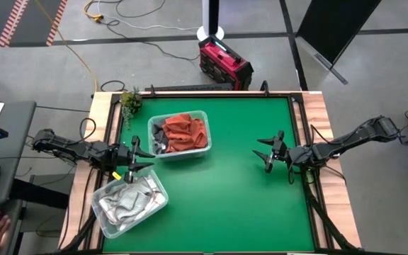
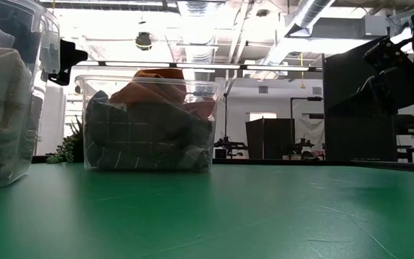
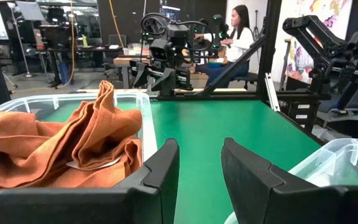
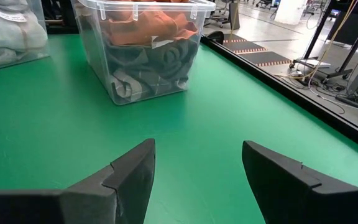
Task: Sort towels by color in basket
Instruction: Return to Home Position
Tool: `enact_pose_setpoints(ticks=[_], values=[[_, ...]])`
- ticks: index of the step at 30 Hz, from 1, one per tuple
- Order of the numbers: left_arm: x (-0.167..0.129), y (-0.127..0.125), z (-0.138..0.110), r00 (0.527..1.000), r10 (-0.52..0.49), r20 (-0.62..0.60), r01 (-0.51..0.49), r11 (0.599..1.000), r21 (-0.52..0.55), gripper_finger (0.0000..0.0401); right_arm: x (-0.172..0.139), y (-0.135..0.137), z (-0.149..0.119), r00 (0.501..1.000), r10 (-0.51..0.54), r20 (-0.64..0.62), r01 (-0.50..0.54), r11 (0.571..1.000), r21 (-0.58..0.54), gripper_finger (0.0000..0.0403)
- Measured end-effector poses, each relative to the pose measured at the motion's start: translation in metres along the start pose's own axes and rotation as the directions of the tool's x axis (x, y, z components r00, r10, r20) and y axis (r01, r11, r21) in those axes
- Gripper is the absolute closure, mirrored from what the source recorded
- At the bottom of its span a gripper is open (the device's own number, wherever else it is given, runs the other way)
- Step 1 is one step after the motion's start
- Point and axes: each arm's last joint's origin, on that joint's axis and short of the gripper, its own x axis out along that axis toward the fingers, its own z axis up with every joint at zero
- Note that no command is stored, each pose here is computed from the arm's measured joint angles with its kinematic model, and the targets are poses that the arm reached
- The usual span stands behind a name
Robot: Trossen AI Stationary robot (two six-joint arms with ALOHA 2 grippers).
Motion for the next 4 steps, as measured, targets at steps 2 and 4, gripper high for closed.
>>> enact_pose_setpoints(ticks=[2,4], values=[[0.0000,0.0000,0.0000,1.000,0.000,0.000,0.000,1.000,0.000,0.0289,0.0000,0.0000,0.0000,1.000,0.000,0.000,0.000,1.000,0.000,0.0133],[0.0000,0.0000,0.0000,1.000,0.000,0.000,0.000,1.000,0.000,0.0289,0.0000,0.0000,0.0001,1.000,0.000,0.000,0.000,1.000,0.001,0.0133]])
